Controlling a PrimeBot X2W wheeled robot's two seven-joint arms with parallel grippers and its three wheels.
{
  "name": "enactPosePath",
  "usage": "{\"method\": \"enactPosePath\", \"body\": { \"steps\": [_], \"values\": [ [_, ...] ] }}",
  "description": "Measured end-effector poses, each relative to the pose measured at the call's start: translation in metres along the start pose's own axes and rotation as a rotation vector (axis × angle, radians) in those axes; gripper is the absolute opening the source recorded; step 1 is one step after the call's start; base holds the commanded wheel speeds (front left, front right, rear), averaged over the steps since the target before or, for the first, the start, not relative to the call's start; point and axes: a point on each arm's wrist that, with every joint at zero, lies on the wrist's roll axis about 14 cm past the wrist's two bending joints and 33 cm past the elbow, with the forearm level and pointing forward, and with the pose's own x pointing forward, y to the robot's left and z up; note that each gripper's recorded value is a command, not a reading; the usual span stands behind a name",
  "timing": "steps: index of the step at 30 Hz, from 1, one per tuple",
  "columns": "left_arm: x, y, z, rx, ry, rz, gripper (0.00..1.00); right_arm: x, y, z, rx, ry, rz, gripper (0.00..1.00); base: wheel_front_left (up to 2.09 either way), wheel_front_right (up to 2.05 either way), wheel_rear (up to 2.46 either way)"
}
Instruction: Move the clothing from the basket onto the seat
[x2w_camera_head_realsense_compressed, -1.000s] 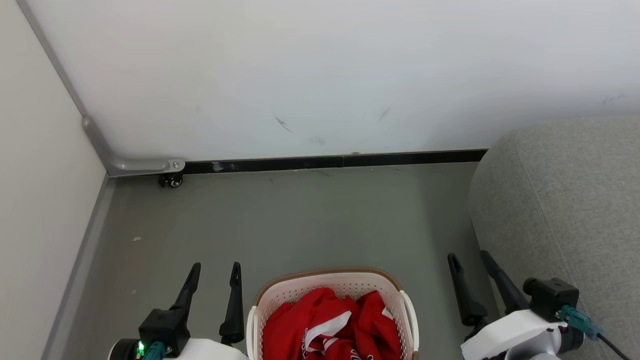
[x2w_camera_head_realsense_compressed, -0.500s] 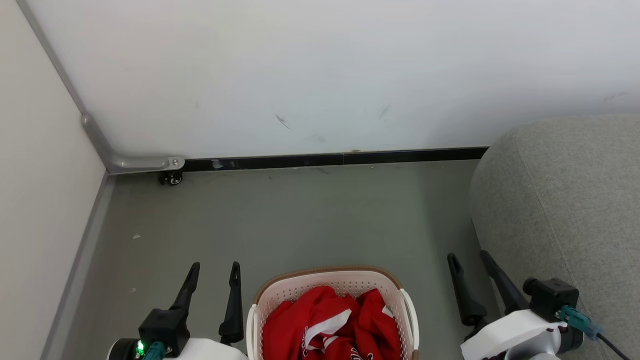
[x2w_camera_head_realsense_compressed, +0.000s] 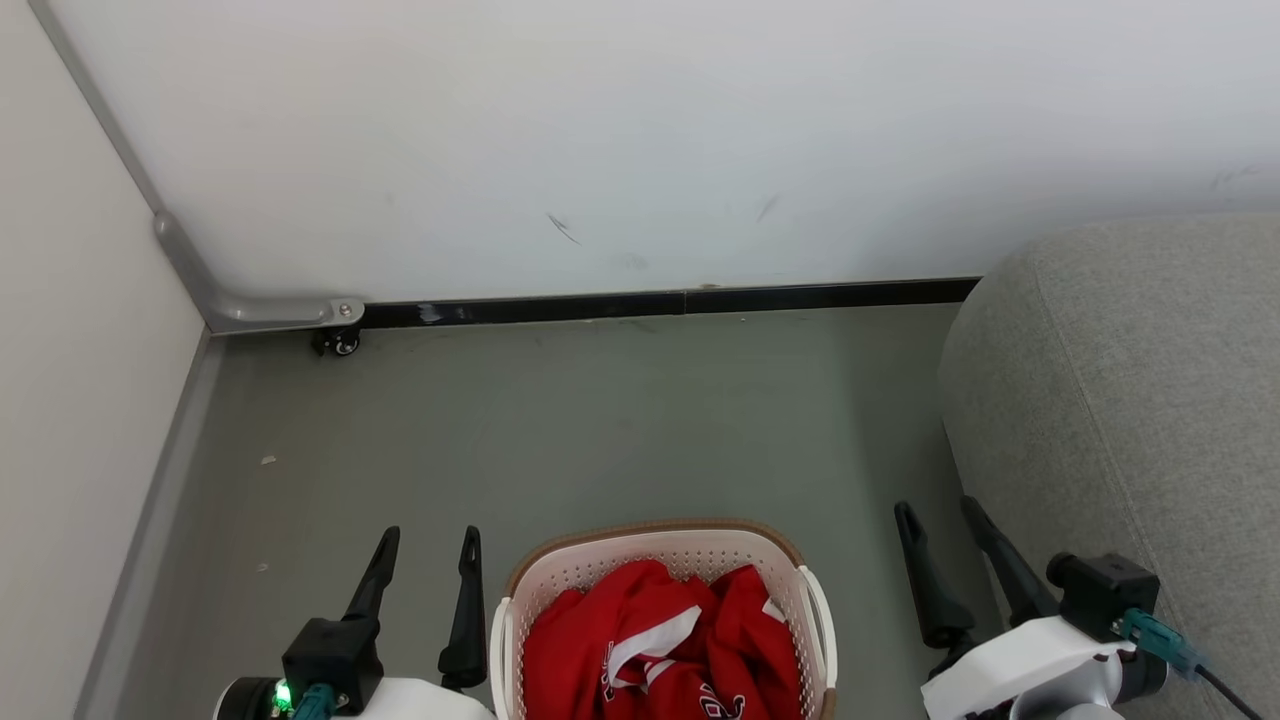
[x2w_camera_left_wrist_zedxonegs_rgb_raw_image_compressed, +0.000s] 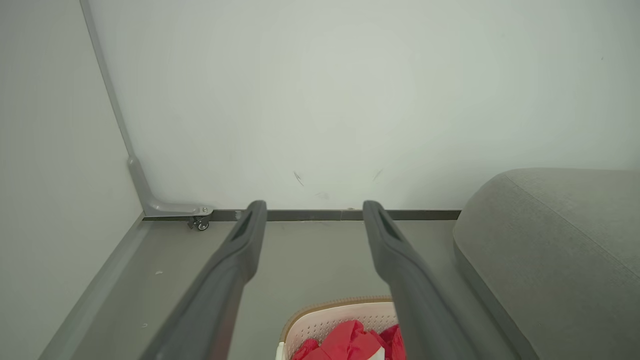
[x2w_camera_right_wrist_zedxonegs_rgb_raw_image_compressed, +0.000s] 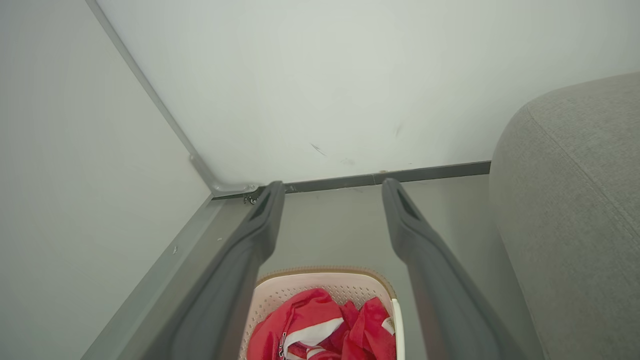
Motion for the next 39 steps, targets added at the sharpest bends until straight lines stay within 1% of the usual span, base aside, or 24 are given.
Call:
{"method": "enactPosePath", "body": {
  "steps": [9, 21, 29, 32, 39],
  "values": [
    [0.010, -0.007, -0.004, 0.023, 0.013, -0.035, 1.00, 0.003, -0.005, 0.002, -0.005, -0.014, -0.013, 1.00, 0.00, 0.00, 0.00],
    [0.026, -0.022, -0.029, 0.048, 0.088, -0.108, 1.00, 0.006, -0.029, 0.004, -0.003, -0.032, -0.083, 1.00, 0.00, 0.00, 0.00],
    [0.045, -0.028, -0.043, 0.064, 0.121, -0.138, 1.00, 0.014, -0.041, 0.008, -0.001, -0.047, -0.114, 1.00, 0.00, 0.00, 0.00],
    [0.054, -0.034, -0.053, 0.071, 0.145, -0.167, 1.00, 0.018, -0.049, 0.011, -0.002, -0.056, -0.137, 1.00, 0.00, 0.00, 0.00],
    [0.066, -0.047, -0.073, 0.089, 0.190, -0.227, 1.00, 0.020, -0.063, 0.003, -0.001, -0.038, -0.175, 1.00, 0.00, 0.00, 0.00]
  ]
}}
